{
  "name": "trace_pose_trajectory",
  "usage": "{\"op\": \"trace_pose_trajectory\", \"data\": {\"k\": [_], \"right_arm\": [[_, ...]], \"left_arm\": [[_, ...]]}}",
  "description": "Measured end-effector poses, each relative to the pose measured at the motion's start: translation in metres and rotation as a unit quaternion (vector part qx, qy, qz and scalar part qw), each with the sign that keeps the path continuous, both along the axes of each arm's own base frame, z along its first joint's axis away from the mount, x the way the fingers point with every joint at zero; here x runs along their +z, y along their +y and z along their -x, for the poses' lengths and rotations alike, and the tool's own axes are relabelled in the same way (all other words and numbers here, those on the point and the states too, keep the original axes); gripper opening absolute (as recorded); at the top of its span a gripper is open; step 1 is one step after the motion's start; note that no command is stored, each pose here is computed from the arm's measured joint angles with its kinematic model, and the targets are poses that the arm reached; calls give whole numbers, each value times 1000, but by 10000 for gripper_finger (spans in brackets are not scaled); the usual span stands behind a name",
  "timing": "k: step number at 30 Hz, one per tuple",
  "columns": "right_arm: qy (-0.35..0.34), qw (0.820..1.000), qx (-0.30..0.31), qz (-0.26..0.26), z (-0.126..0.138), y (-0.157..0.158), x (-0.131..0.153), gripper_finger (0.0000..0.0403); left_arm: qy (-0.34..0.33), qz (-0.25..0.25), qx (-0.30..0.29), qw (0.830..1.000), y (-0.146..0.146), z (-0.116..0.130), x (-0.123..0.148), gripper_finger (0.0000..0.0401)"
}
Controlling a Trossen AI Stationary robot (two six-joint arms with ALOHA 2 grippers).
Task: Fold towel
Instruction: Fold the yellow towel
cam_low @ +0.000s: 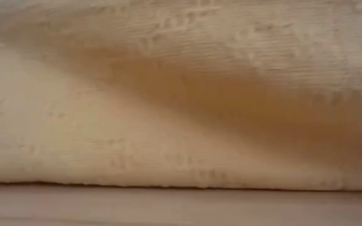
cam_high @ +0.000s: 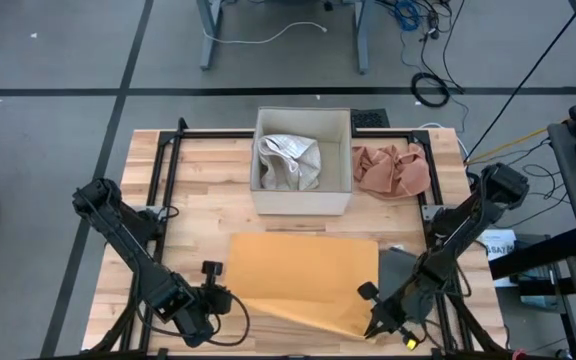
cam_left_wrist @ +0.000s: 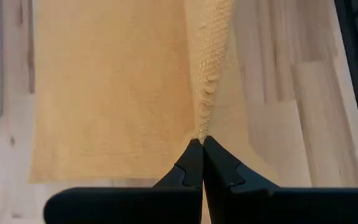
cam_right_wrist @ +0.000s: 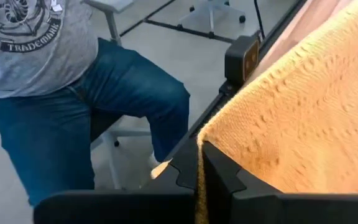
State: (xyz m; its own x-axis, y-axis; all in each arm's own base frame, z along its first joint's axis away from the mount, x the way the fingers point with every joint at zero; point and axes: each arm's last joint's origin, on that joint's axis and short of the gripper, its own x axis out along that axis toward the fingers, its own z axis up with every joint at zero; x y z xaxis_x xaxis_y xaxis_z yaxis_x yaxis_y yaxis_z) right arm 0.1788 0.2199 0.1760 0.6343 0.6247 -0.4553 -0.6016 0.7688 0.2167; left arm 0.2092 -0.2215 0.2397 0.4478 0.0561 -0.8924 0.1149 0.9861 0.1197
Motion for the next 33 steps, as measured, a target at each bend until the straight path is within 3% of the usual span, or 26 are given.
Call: {"op": "trace_pose_trajectory", "data": {"k": [11, 18, 23, 28, 33], "right_arm": [[-26, 999, -22, 9, -19, -6, -9, 3], [-26, 999, -27, 8, -23, -9, -9, 11], [-1, 1000, -11, -8, -18, -5, -10, 68], [55, 998, 8, -39, -13, -2, -13, 138], [95, 994, 5, -49, -9, -2, -16, 169]], "left_arm": [[57, -38, 77, 995, 6, 23, -4, 1], [61, -43, 94, 993, 7, 26, -4, 1], [41, -7, 88, 995, 0, 22, -4, 1], [14, 57, 43, 997, -13, 13, -1, 14], [-2, 102, 18, 995, -21, 8, 2, 32]]}}
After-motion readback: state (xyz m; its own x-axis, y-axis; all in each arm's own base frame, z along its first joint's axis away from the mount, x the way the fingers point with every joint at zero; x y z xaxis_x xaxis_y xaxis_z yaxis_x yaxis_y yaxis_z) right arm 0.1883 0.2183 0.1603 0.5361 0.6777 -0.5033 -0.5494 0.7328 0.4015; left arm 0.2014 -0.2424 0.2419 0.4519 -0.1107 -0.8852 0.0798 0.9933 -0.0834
